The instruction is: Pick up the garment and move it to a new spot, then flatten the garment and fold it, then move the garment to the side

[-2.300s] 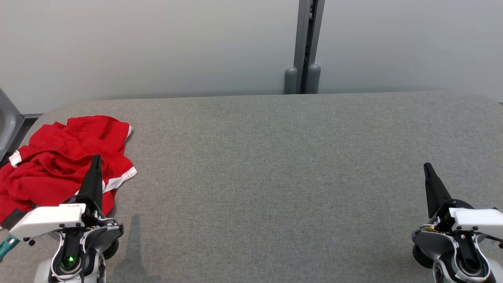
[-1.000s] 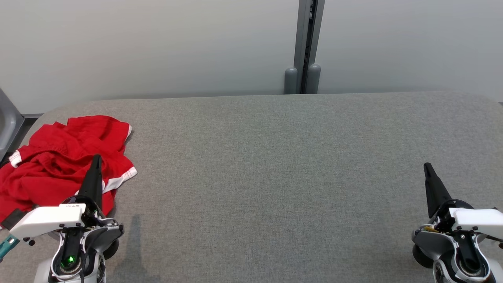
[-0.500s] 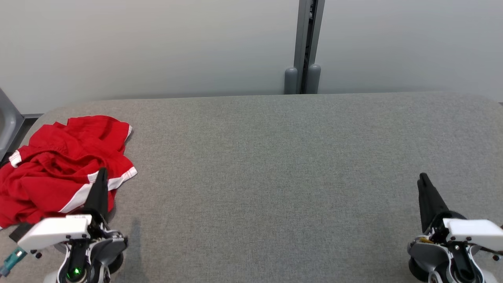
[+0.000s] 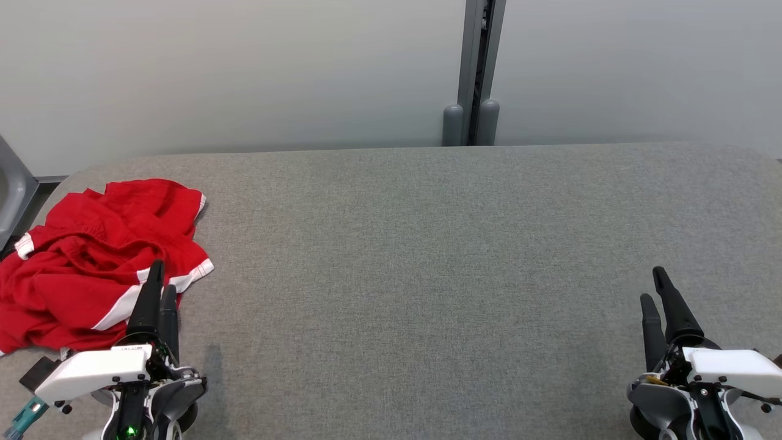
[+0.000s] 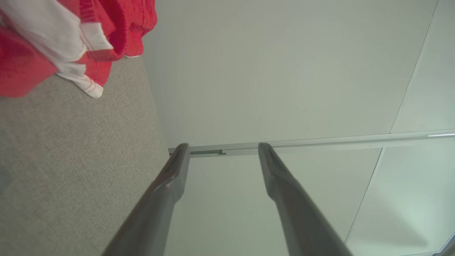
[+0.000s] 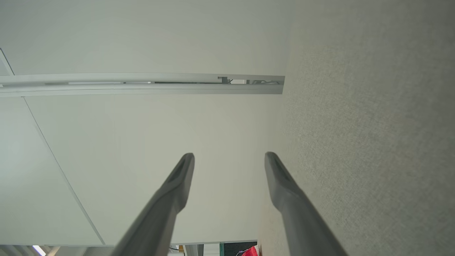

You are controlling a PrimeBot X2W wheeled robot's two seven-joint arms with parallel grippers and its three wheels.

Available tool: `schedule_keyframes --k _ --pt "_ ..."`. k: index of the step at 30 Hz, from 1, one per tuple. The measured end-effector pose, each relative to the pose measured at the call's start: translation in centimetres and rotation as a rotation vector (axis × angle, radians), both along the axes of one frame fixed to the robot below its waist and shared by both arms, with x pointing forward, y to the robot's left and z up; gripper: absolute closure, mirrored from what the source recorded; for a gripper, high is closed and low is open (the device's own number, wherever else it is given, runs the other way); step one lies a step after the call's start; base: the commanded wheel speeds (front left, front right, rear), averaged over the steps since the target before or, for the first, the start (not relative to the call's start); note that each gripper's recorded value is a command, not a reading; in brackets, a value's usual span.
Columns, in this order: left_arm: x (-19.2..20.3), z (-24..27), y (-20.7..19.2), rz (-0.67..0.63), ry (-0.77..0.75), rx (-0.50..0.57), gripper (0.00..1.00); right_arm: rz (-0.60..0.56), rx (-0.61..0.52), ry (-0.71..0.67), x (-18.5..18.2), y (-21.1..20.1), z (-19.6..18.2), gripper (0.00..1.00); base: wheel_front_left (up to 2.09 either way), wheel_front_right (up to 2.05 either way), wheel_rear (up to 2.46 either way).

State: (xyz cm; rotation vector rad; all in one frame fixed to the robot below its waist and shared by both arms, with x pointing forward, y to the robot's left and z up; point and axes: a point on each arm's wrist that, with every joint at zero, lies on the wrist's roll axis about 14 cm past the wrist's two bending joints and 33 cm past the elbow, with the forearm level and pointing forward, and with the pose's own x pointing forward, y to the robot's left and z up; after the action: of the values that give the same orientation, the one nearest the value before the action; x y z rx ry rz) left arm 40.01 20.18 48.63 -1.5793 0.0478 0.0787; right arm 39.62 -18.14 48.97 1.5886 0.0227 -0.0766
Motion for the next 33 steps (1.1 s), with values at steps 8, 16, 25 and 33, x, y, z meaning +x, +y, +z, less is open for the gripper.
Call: schedule_keyframes --k 8,16,25,33 --pt "0.2 0.9 0.2 0.017 -0.026 0.055 0.0 -0.009 -0.063 -0.038 0.2 -0.1 1.3 0.0 0.0 0.0 0.0" --pt "-0.1 1.1 0.4 0.031 -0.027 0.164 0.0 -0.016 -0.185 -0.077 0.4 -0.2 2.5 0.0 0.0 0.0 0.0" --pt "0.0 2.0 0.3 0.035 -0.05 0.313 0.0 -0.01 -0.319 -0.121 0.5 0.3 3.9 0.0 0.0 0.0 0.0" --pt "0.1 2.7 0.3 0.036 -0.066 0.465 0.0 0.004 -0.475 -0.169 0.6 1.0 5.2 0.0 0.0 0.0 0.0"
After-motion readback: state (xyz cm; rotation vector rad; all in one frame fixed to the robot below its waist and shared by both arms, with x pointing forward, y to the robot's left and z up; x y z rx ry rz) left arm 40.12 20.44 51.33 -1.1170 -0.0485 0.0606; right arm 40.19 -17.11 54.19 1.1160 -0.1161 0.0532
